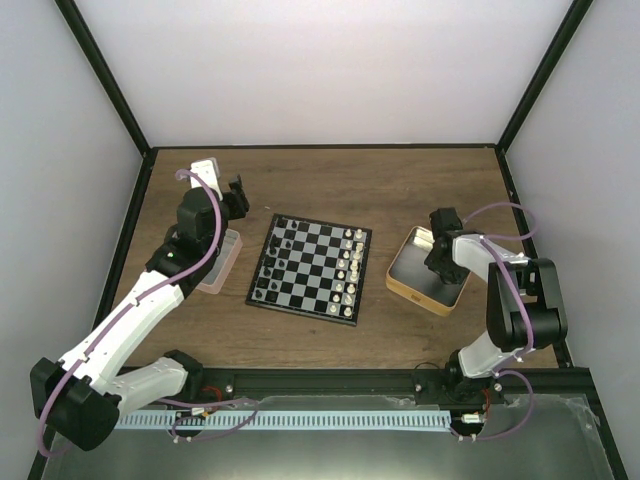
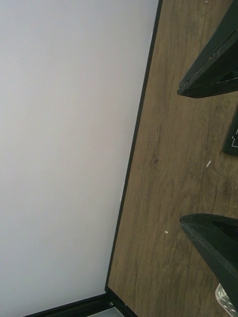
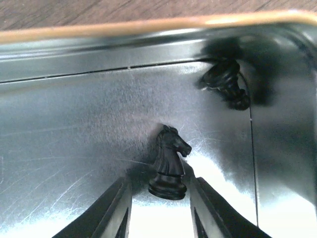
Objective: Set up the chess pieces on the board
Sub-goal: Pick up the chess piece from the storage box.
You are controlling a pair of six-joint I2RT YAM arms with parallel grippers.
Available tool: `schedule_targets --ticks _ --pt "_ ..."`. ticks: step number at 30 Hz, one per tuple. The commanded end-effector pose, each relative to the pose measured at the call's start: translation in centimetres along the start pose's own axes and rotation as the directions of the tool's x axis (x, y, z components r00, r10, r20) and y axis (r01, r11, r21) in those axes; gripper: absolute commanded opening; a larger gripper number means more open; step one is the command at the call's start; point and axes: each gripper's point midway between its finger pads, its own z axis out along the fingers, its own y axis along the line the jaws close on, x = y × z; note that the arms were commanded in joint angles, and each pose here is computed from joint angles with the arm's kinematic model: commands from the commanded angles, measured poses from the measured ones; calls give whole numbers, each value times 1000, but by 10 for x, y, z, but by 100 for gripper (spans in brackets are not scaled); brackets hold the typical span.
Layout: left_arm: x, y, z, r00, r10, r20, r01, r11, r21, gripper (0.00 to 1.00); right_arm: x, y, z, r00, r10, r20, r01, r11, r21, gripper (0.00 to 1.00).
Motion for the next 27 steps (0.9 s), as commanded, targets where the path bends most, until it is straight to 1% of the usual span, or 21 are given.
schedule_targets --ticks 1,4,7,9,16,17,20,22,24,26,27 --pt "1 4 2 1000 14 1 -14 1000 -19 66 9 -10 10 999 24 -24 -23 999 42 37" --pt "3 4 3 1000 13 -5 -13 1000 -18 66 8 -11 11 999 28 -18 -27 999 43 36" --pt "6 4 5 1000 14 -10 -14 1000 -22 66 9 -10 13 999 33 -18 -33 999 34 30" --pt "8 4 6 1000 17 -15 -18 1000 -25 66 10 -12 15 999 39 -18 -38 999 37 27" --pt "11 3 8 1000 17 -25 -17 1000 -20 66 5 -16 16 996 83 -13 -83 996 38 27" --pt "10 3 8 1000 15 -24 -16 1000 -20 66 5 -15 15 996 84 -12 -84 996 30 26" --pt "11 3 8 1000 15 -25 -15 1000 -21 66 6 -12 15 997 74 -19 -74 997 7 17" --pt "11 3 8 1000 15 -24 -16 1000 -20 66 5 -9 11 998 65 -15 -65 998 -12 13" --pt "12 2 9 999 14 -30 -15 1000 -14 66 -1 -5 4 998 57 2 -57 997 -43 11" --pt "15 -1 10 999 12 -38 -12 1000 1 66 -8 4 -9 999 45 29 -42 993 -113 11" --pt "17 -4 11 999 12 -44 -12 1000 12 66 -12 13 -18 998 42 40 -34 985 -171 10"
